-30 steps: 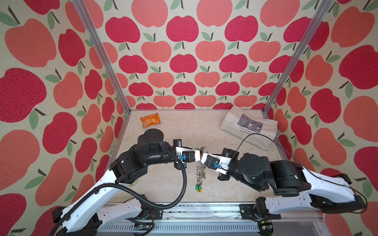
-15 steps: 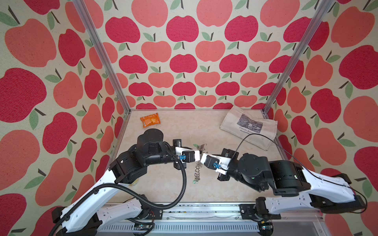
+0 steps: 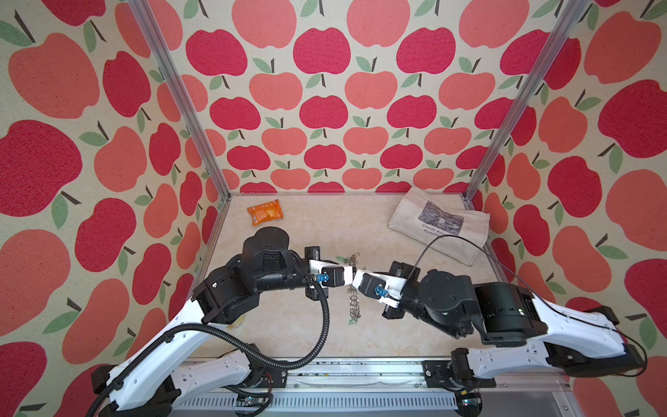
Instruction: Put the keys on the keyring
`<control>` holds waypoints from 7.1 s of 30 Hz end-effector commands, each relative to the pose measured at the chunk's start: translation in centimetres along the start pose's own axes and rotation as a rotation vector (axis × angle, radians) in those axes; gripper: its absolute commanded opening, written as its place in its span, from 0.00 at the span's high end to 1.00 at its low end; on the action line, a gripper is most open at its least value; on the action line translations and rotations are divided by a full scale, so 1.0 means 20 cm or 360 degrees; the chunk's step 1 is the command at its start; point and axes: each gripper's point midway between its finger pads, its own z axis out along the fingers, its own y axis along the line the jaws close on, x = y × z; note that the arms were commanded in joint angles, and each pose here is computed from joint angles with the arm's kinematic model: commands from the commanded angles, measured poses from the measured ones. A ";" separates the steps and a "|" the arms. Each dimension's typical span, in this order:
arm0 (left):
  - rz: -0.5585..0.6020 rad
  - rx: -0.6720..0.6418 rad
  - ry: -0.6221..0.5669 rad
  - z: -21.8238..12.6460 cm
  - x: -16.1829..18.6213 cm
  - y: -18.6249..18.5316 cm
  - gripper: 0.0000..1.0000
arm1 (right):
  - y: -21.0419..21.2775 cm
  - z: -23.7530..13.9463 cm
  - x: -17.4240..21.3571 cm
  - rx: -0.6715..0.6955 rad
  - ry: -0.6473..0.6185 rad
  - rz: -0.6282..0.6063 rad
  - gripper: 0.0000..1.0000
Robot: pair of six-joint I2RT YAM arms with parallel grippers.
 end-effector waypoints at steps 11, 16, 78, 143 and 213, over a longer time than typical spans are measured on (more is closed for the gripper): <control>0.0103 -0.0077 -0.0132 -0.07 -0.15 0.06 1.00 | 0.02 -0.01 0.01 -0.0047 0.0029 0.0003 1.00; 0.0107 -0.0089 -0.0140 -0.07 -0.16 0.07 1.00 | 0.04 0.00 0.02 -0.0070 0.0040 0.0016 1.00; -0.0164 -0.0159 -0.0616 -0.20 -0.34 0.17 1.00 | 0.19 0.01 0.01 -0.0325 -0.0170 0.0236 1.00; -0.0147 -0.0098 -0.0873 -0.27 -0.39 0.07 1.00 | -0.04 -0.06 -0.25 -0.0486 -0.0669 0.0725 0.87; -0.0624 0.0171 -0.0232 -0.14 -0.13 -0.01 0.73 | -0.04 -0.02 -0.17 -0.0498 -0.0328 0.0593 1.00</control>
